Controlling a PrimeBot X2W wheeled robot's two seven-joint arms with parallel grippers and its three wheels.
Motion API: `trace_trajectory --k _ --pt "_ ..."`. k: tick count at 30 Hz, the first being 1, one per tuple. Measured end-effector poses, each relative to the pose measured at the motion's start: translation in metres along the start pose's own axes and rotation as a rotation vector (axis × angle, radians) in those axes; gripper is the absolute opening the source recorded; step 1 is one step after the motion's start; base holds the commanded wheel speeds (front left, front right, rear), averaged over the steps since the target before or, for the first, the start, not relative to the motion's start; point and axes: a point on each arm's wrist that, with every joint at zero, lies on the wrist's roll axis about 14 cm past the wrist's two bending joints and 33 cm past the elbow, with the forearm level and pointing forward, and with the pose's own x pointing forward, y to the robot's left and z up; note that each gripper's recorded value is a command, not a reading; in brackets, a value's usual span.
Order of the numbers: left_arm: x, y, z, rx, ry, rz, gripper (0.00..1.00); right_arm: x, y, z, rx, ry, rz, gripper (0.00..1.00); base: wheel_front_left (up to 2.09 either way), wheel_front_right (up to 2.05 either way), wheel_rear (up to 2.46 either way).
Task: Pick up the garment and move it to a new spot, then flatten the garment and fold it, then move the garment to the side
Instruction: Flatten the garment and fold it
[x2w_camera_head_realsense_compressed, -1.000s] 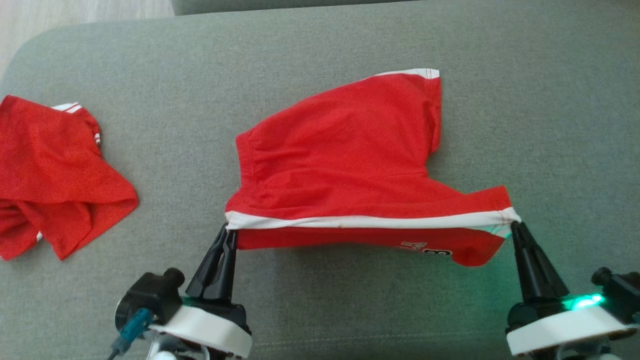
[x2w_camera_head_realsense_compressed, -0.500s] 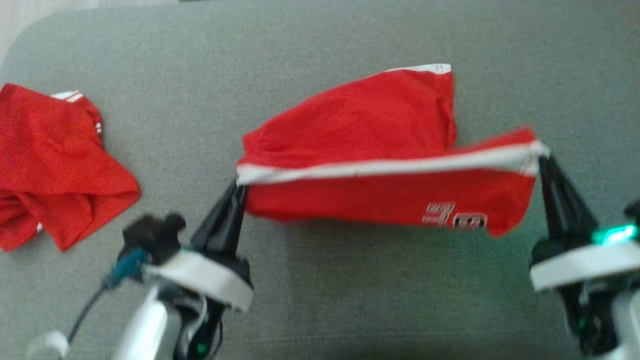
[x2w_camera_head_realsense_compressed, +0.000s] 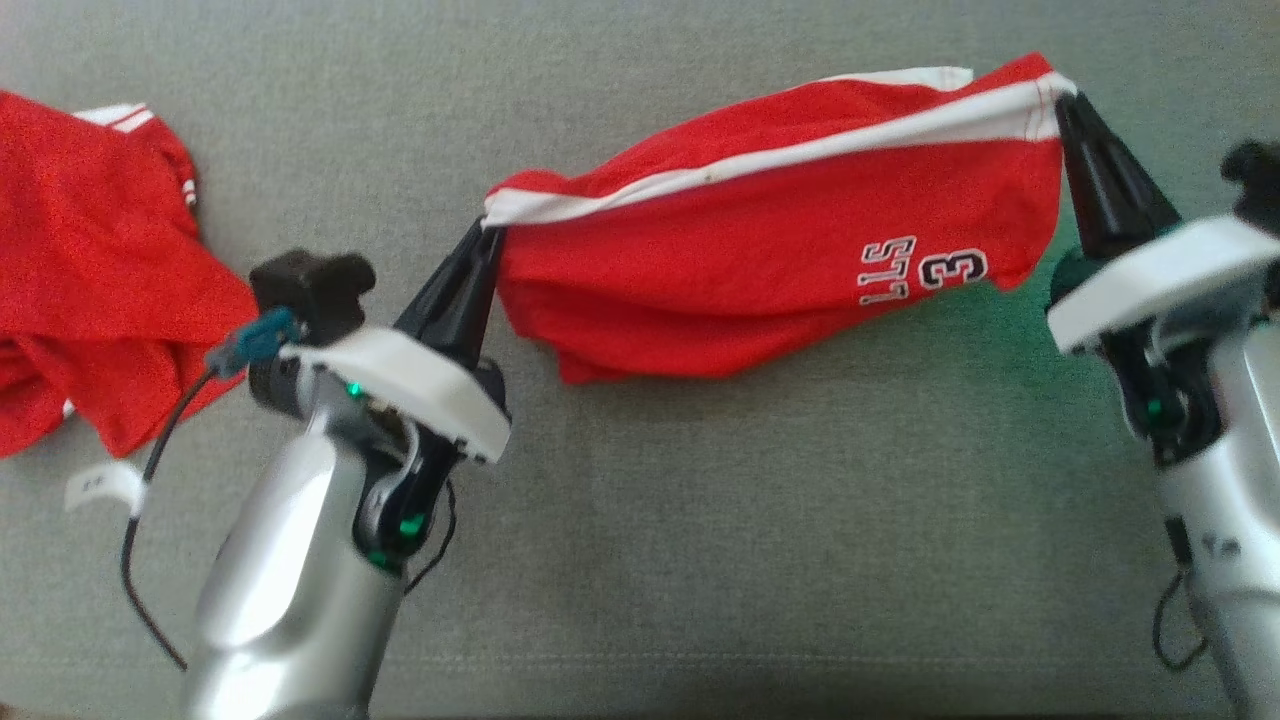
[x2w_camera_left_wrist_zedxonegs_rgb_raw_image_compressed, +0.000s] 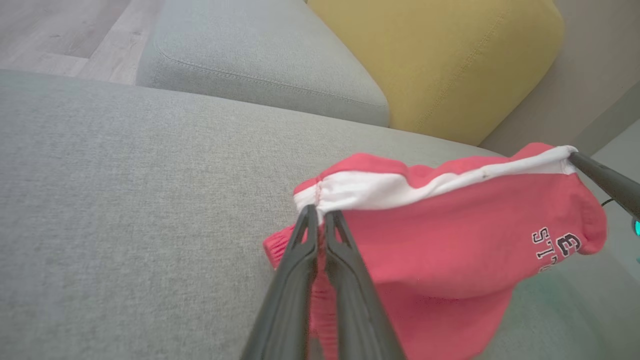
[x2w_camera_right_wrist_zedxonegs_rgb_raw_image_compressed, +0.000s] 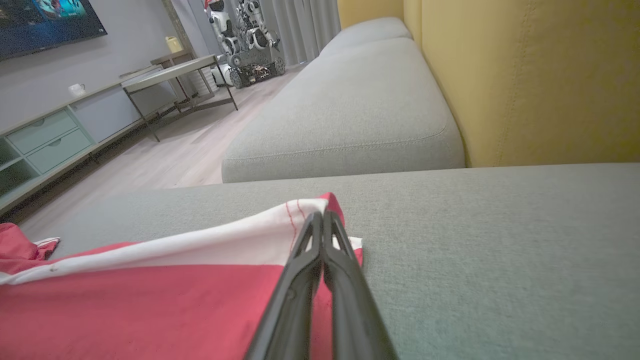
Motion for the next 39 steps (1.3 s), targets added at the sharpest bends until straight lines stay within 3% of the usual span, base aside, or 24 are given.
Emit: trace_trajectory --k 13,14,15,16,17,18,29,39 --pt "0.036 0.024 -0.028 -0.042 0.062 0.037 0.00 0.060 -0.014 -0.056 -0.012 0.168 -0.004 0.00 0.00 0.00 0.00" --pt "0.036 0.025 -0.031 -0.046 0.069 0.036 0.00 0.060 -0.015 -0.060 -0.008 0.178 -0.006 0.08 0.00 0.00 0.00" --pt "0.037 0.024 -0.033 -0.050 0.073 0.033 0.00 0.060 -0.015 -0.064 -0.004 0.190 -0.007 0.08 0.00 0.00 0.00" --pt "0.036 0.023 -0.036 -0.051 0.074 0.031 0.31 0.059 -0.015 -0.067 -0.006 0.200 -0.007 0.45 0.00 0.00 0.00" --pt "0.036 0.022 -0.037 -0.052 0.074 0.030 0.86 0.058 -0.015 -0.068 -0.006 0.195 -0.007 1.00 0.00 0.00 0.00" --pt "0.035 0.022 -0.039 -0.052 0.074 0.031 1.00 0.058 -0.014 -0.066 -0.008 0.184 -0.005 1.00 0.00 0.00 0.00" --pt "0.023 0.013 -0.013 0.017 -0.077 0.058 1.00 0.044 -0.005 -0.018 -0.022 -0.037 0.013 1.00 0.00 0.00 0.00" --pt "-0.021 0.018 0.052 0.150 -0.317 0.156 1.00 -0.015 -0.010 0.020 -0.062 -0.225 -0.033 1.00 0.00 0.00 0.00"
